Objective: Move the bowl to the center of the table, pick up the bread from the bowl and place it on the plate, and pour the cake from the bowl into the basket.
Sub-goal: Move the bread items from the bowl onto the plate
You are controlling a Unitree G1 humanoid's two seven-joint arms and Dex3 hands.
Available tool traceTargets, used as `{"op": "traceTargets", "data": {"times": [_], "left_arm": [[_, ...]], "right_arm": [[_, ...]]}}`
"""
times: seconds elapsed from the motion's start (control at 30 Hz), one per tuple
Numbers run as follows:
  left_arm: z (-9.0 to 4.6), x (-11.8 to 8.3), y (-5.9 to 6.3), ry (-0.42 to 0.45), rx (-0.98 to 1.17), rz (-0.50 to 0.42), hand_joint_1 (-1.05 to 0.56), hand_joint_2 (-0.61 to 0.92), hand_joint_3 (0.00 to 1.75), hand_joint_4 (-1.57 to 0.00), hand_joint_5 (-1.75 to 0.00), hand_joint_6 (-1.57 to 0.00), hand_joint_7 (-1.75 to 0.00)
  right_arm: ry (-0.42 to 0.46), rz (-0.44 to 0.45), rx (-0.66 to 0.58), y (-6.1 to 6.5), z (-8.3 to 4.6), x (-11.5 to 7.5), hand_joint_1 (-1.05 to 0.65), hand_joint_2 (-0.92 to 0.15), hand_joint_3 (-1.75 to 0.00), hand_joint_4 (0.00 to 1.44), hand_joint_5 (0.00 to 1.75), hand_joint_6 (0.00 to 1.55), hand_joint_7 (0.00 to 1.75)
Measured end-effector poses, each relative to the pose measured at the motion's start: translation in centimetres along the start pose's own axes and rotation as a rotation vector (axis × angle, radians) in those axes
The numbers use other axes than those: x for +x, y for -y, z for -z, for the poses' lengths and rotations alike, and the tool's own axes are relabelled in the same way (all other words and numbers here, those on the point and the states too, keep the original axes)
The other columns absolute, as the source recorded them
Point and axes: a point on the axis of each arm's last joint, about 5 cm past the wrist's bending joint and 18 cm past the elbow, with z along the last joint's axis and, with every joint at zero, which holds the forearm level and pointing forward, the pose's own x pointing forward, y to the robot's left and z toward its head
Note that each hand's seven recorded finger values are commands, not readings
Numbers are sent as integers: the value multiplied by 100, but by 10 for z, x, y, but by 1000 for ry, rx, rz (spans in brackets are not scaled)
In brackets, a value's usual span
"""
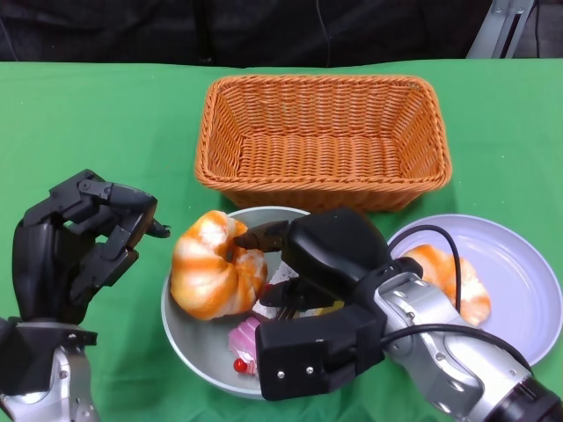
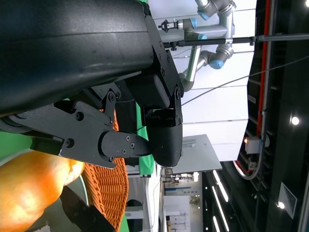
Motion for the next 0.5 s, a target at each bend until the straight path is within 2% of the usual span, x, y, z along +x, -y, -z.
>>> {"op": "traceTargets", "data": {"times": [0.23,0.5], "left_arm": [[0,0,-1,2,4,-6,-15,92,31,-84,-129,-100,-82],[0,1,-1,-1,23,-16,-15,92,32,-83,-131,-98,-84]], "right_arm": [[6,2,-8,11,-6,-7,-71,-91,-1,60,0,53,0],[29,-10,7,22,-14,-18,-74,-92,-1,59,0,52,0]]}}
